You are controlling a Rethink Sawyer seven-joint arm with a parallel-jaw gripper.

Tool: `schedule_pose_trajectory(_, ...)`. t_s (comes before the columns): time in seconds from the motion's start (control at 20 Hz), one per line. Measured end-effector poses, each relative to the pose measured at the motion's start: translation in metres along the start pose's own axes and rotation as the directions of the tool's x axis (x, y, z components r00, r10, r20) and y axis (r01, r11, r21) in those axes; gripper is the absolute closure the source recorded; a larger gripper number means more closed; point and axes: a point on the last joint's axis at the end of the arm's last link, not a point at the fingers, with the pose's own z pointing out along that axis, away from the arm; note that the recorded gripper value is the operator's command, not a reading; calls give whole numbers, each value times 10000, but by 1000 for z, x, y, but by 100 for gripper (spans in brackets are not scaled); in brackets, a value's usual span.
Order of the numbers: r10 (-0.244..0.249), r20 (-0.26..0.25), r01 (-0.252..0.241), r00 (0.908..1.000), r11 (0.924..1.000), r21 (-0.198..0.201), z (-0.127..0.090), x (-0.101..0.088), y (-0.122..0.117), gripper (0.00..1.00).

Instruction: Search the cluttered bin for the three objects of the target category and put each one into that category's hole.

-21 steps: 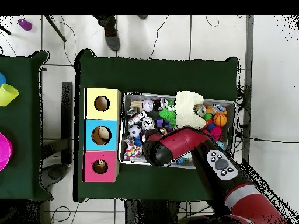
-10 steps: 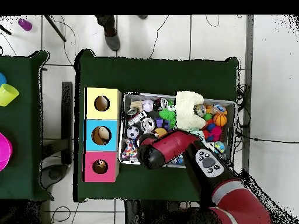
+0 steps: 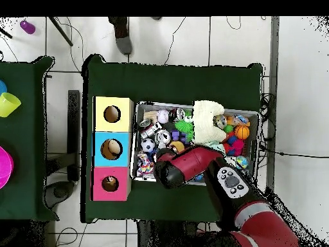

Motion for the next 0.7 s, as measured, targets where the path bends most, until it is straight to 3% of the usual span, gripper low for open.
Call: schedule_pose_trajectory(0.7, 0, -142, 2, 9999, 9999, 150, -10, 2, 3, 100)
